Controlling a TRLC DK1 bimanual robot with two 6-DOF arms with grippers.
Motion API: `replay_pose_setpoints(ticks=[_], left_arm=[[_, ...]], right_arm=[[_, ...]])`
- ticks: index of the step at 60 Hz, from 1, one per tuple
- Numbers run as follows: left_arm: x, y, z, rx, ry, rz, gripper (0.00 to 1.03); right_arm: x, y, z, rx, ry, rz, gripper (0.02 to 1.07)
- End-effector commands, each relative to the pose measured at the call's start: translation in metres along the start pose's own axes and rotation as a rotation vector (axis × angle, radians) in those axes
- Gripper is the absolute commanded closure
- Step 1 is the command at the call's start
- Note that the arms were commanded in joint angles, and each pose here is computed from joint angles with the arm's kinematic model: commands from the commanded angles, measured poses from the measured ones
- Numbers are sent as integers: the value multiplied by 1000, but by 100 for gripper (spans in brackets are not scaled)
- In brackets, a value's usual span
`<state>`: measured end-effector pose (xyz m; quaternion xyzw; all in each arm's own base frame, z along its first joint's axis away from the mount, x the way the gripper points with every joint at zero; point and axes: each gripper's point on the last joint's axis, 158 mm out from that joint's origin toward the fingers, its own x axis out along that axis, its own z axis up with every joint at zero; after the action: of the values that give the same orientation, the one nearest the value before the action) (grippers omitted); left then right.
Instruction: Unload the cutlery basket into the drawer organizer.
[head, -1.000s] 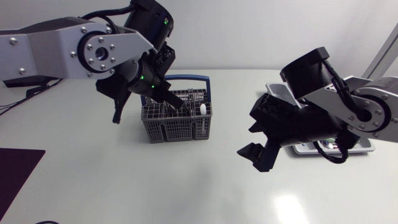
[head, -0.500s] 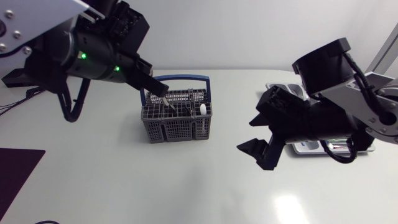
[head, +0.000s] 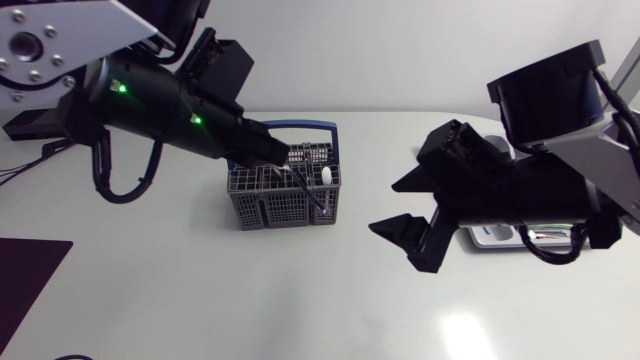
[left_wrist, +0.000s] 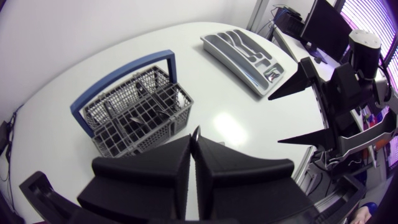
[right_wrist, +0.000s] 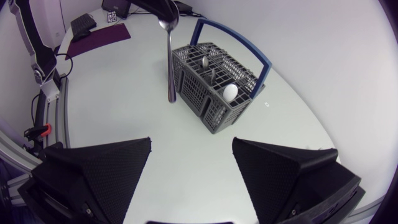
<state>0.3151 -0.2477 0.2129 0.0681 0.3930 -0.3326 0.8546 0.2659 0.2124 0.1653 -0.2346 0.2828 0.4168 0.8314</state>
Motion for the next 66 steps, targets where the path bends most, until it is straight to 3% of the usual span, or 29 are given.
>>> replay_pose_setpoints(ticks=[1, 18, 33, 55, 66], left_arm=[[12, -2, -4, -68, 41, -54, 100], [26, -24, -2, -111, 81, -194, 100], [35, -32, 2, -144, 102, -243, 100], [37, -36, 8, -156, 105, -260, 100], [39, -38, 7, -160, 112, -270, 100]], right_arm=[[-4, 5, 21, 17, -50, 5, 14], [15, 16, 36, 29, -58, 43, 17], [35, 13, 45, 44, -50, 51, 23], [53, 9, 50, 49, -36, 46, 57], [57, 10, 53, 43, -37, 43, 69]])
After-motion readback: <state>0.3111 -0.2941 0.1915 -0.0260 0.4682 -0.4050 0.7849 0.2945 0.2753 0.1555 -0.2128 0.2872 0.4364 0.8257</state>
